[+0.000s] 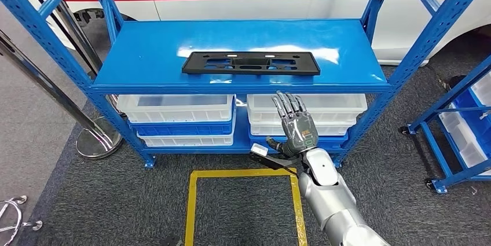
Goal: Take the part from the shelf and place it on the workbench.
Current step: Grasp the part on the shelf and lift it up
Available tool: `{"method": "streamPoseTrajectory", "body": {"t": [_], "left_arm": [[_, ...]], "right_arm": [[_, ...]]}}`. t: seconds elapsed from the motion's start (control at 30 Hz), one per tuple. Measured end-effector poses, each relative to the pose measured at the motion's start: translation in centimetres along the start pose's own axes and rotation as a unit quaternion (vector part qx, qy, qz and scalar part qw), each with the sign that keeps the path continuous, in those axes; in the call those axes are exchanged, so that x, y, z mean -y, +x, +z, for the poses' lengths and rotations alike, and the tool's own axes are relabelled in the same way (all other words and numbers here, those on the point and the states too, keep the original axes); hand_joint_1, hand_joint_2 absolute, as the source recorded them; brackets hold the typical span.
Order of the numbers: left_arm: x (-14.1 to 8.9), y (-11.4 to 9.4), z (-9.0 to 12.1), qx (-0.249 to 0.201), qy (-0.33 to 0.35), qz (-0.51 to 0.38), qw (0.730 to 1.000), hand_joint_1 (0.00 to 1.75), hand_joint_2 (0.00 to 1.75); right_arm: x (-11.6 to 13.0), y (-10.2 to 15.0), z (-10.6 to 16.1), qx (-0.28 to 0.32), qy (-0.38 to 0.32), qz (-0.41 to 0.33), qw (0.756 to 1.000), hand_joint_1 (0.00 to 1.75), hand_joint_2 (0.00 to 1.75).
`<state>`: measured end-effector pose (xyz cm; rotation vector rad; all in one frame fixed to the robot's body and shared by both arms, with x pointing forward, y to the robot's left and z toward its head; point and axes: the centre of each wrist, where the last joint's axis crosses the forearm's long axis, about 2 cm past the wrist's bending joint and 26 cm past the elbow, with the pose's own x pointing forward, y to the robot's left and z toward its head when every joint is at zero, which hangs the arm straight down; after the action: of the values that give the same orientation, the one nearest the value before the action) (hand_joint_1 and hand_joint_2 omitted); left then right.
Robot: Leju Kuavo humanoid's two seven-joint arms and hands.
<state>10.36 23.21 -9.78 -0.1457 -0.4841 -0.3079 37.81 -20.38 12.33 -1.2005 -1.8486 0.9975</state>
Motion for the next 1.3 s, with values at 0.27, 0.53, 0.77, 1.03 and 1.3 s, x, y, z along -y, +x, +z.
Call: {"method": "streamPoseTrajectory", "body": {"t": [0.27, 0.53, 0.77, 1.03, 1.3], "left_arm": [[0.1, -0.3, 0.1, 0.007, -0.001, 0.0, 1.0, 0.0, 0.0], [0.4, -0.1, 0.0, 0.02, -0.004, -0.001, 1.0, 0.0, 0.0], [0.4, 0.7, -0.2, 0.03, -0.006, -0.006, 1.0, 0.0, 0.0], [0.5, 0.7, -0.2, 0.032, -0.009, -0.007, 0.999, 0.0, 0.0], [0.6, 0.9, -0.2, 0.035, -0.01, -0.01, 0.999, 0.0, 0.0]], "right_arm": [[0.6, -0.9, -0.2, -0.009, -0.013, 0.008, 1.0, 0.0, 1.75], [0.7, -1.3, -0.2, -0.013, -0.015, 0.013, 1.0, 0.0, 1.75], [0.7, -1.4, -0.6, -0.024, -0.01, 0.021, 0.999, 0.0, 1.75], [-0.1, -0.9, 0.4, -0.023, 0.011, 0.02, 0.999, 0.0, 1.75], [-0.4, -0.8, 0.7, -0.021, 0.017, 0.019, 0.999, 0.0, 1.75]]}}
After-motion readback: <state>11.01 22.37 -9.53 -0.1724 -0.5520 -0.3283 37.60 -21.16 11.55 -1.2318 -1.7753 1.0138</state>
